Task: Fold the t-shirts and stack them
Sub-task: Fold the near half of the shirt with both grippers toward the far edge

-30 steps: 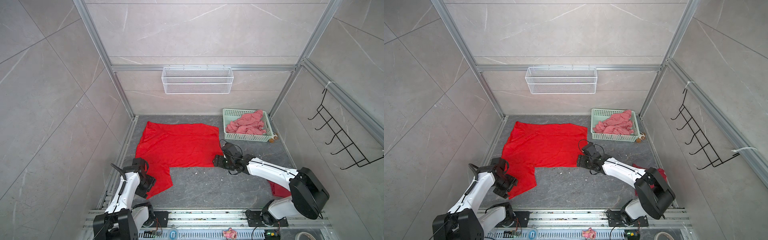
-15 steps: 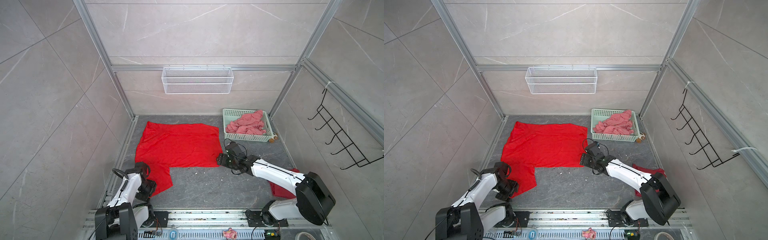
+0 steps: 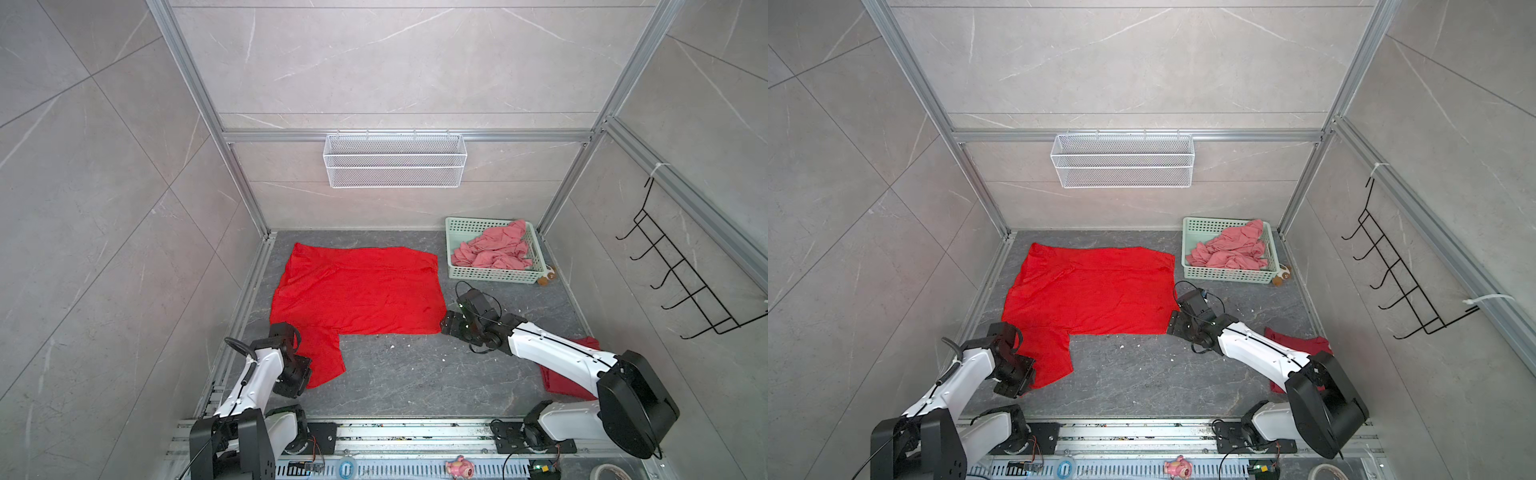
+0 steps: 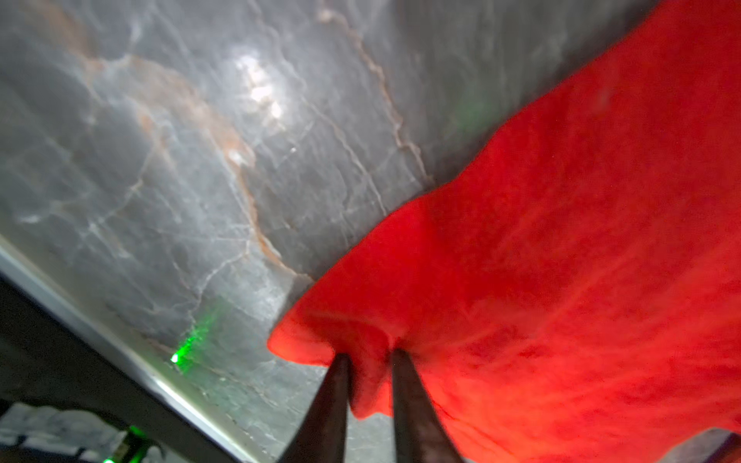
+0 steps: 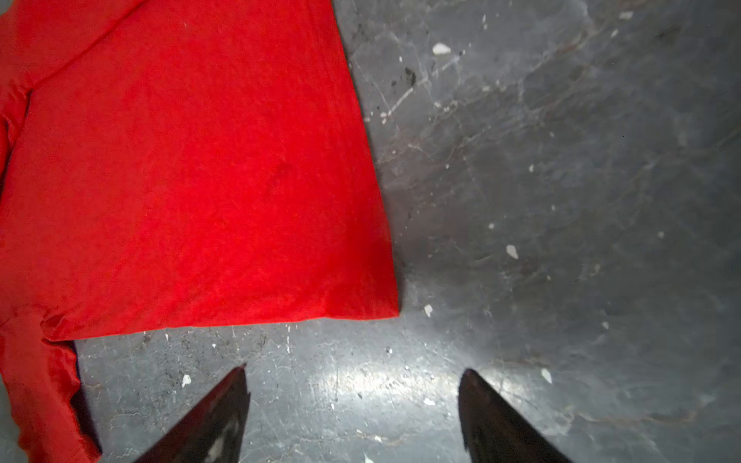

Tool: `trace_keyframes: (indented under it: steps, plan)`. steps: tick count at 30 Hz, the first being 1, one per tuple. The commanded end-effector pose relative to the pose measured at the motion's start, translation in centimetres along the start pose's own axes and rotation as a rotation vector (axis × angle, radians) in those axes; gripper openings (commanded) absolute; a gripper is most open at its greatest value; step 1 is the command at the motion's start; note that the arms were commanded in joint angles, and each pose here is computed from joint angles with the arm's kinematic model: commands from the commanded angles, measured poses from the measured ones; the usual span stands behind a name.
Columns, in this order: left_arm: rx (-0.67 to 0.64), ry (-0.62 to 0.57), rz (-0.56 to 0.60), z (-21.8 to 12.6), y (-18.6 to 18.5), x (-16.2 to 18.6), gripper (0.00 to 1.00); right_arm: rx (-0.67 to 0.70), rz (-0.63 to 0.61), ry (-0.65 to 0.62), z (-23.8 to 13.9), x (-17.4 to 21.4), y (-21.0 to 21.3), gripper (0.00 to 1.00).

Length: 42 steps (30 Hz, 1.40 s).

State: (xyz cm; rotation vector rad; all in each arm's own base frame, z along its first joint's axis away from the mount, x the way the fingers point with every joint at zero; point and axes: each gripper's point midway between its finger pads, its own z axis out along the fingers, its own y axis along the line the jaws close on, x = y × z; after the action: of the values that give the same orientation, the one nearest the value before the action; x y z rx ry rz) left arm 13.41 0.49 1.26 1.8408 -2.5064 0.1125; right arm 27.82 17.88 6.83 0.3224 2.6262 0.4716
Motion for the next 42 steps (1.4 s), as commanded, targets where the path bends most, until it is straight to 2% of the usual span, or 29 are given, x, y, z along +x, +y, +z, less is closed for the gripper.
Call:
trace_keyframes:
  steps: [1, 4, 10, 17, 19, 21, 23, 26, 36, 39, 42]
  plan:
    - [-0.035, -0.057, -0.013, 1.1, 1.1, -0.9, 0.10, -0.001, 0.061, 0.053, 0.7, 1.7, -0.8, 0.83]
    - [-0.022, -0.074, 0.001, 1.1, 0.9, -1.1, 0.00, 0.011, 0.080, 0.040, 1.5, 1.6, -1.1, 0.83]
    - [0.020, -0.078, 0.024, 1.0, 0.3, -1.1, 0.00, -0.020, 0.115, 0.029, 3.7, 1.0, -0.3, 0.80]
    - [0.066, -0.094, 0.053, 0.7, -0.4, -1.3, 0.00, 0.060, 0.137, 0.052, 5.9, 1.4, -1.4, 0.63]
    - [0.078, -0.098, 0.059, 0.7, -0.6, -1.3, 0.00, 0.083, 0.136, 0.052, 6.2, 1.3, -1.6, 0.50]
    - [0.095, -0.102, 0.063, 0.5, -1.0, -1.4, 0.00, 0.114, 0.141, 0.068, 6.5, 1.3, -1.8, 0.29]
    - [0.110, -0.115, 0.072, 0.1, -1.4, -1.7, 0.00, 0.153, 0.139, 0.073, 6.4, 1.4, -2.2, 0.15]
    - [0.140, -0.162, 0.094, -1.3, -2.2, -2.4, 0.00, 0.190, 0.105, 0.057, 5.4, 1.0, -2.3, 0.01]
    - [0.257, -0.343, 0.143, -8.4, -2.5, -3.8, 0.00, 0.193, -0.055, 0.107, 1.0, 2.4, -1.1, 0.00]
    - [0.328, -0.375, 0.148, -10.1, -3.7, -4.1, 0.00, 0.166, -0.070, 0.069, -0.4, 1.2, -0.2, 0.00]
    - [0.419, -0.408, 0.180, -12.0, -6.6, -4.8, 0.00, 0.143, -0.098, 0.008, -1.1, -1.1, 1.7, 0.00]
